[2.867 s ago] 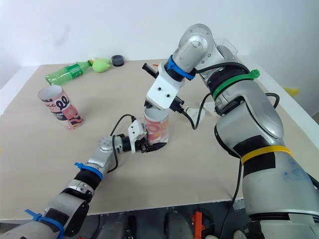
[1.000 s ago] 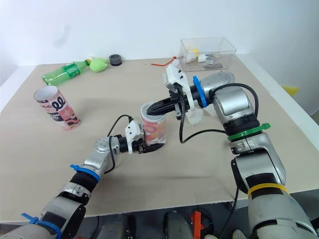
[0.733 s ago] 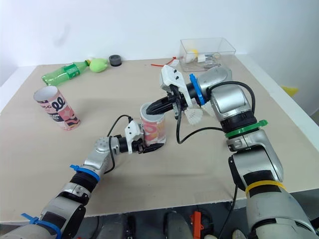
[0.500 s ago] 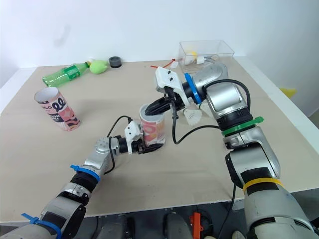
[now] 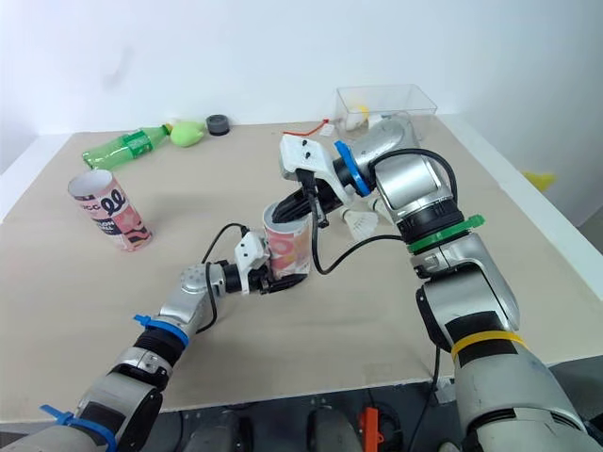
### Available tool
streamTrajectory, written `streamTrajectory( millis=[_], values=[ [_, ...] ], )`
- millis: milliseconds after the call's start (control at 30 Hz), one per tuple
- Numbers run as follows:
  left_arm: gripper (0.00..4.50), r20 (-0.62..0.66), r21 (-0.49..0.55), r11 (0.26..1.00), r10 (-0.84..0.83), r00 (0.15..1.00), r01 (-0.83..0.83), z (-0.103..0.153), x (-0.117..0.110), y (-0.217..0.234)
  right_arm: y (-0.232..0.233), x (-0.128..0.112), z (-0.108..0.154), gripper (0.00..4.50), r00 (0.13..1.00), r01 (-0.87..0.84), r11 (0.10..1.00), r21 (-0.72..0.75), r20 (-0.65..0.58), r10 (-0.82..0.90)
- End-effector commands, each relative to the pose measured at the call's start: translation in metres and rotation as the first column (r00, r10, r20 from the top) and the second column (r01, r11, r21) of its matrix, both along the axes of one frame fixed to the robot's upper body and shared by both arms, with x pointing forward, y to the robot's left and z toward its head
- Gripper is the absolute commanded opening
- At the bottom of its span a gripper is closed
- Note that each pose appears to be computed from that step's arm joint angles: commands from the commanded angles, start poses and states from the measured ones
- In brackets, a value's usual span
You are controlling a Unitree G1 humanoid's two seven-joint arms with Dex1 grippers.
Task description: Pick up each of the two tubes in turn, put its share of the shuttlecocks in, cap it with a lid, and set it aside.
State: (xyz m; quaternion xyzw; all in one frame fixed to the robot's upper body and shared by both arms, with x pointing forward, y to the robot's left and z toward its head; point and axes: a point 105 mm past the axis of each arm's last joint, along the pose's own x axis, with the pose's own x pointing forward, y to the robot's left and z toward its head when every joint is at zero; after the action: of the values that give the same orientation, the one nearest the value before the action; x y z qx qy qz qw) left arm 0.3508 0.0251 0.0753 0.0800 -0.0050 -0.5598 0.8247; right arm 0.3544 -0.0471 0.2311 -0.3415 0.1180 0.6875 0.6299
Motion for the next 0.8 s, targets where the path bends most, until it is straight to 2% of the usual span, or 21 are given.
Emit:
streamTrajectory(
  millis=[33, 100, 200, 333, 500, 533, 567, 633, 700, 733, 800],
  values=[
    [3.03, -0.073, 0.058, 0.998, -0.019, 0.997, 0.023, -0.026, -0.011, 0.000, 0.006, -0.007, -0.011, 0.02, 0.992, -0.020, 0.999, 0.028, -0.123, 0.023],
    [3.03, -0.075, 0.058, 0.998, -0.019, 0.997, 0.023, -0.027, -0.012, 0.001, 0.006, -0.008, 0.015, 0.02, 0.988, -0.007, 0.987, 0.161, -0.150, 0.031],
    [3.03, -0.077, 0.060, 0.998, -0.019, 0.997, 0.023, -0.028, -0.013, 0.003, -0.007, -0.009, 0.043, 0.02, 0.986, 0.008, 0.958, 0.285, -0.162, 0.040],
    [3.03, -0.078, 0.062, 0.998, -0.019, 0.997, 0.023, -0.028, -0.013, 0.005, -0.027, -0.007, 0.063, 0.02, 0.990, 0.042, 0.924, 0.381, -0.139, 0.013],
    [3.03, -0.073, 0.057, 0.998, -0.018, 0.997, 0.023, -0.025, -0.013, 0.007, -0.068, -0.003, 0.084, 0.02, 0.993, 0.116, 0.832, 0.543, -0.086, -0.082],
    [3.03, -0.070, 0.051, 0.998, -0.019, 0.997, 0.023, -0.023, -0.013, 0.008, -0.076, -0.003, 0.083, 0.64, 0.992, 0.127, 0.810, 0.572, -0.067, -0.108],
    [3.03, -0.069, 0.046, 0.999, -0.021, 0.997, 0.024, -0.022, -0.013, 0.008, -0.083, -0.005, 0.079, 0.81, 0.991, 0.131, 0.793, 0.595, -0.051, -0.126],
    [3.03, -0.070, 0.042, 0.999, -0.030, 0.997, 0.033, -0.021, -0.015, 0.009, -0.094, -0.011, 0.064, 1.81, 0.986, 0.153, 0.780, 0.607, -0.043, -0.159],
    [3.03, -0.072, 0.037, 0.998, -0.054, 0.996, 0.057, -0.020, -0.020, 0.010, -0.099, -0.017, 0.048, 2.53, 0.978, 0.170, 0.757, 0.631, -0.014, -0.207],
    [3.86, -0.068, 0.036, 0.996, -0.078, 0.995, 0.081, -0.018, -0.024, 0.010, -0.102, -0.020, 0.035, 3.09, 0.969, 0.197, 0.746, 0.636, -0.010, -0.247],
    [4.50, -0.054, 0.039, 0.992, -0.115, 0.992, 0.117, -0.015, -0.030, 0.011, -0.104, -0.028, 0.009, 3.96, 0.950, 0.254, 0.723, 0.643, -0.028, -0.310]
  ],
)
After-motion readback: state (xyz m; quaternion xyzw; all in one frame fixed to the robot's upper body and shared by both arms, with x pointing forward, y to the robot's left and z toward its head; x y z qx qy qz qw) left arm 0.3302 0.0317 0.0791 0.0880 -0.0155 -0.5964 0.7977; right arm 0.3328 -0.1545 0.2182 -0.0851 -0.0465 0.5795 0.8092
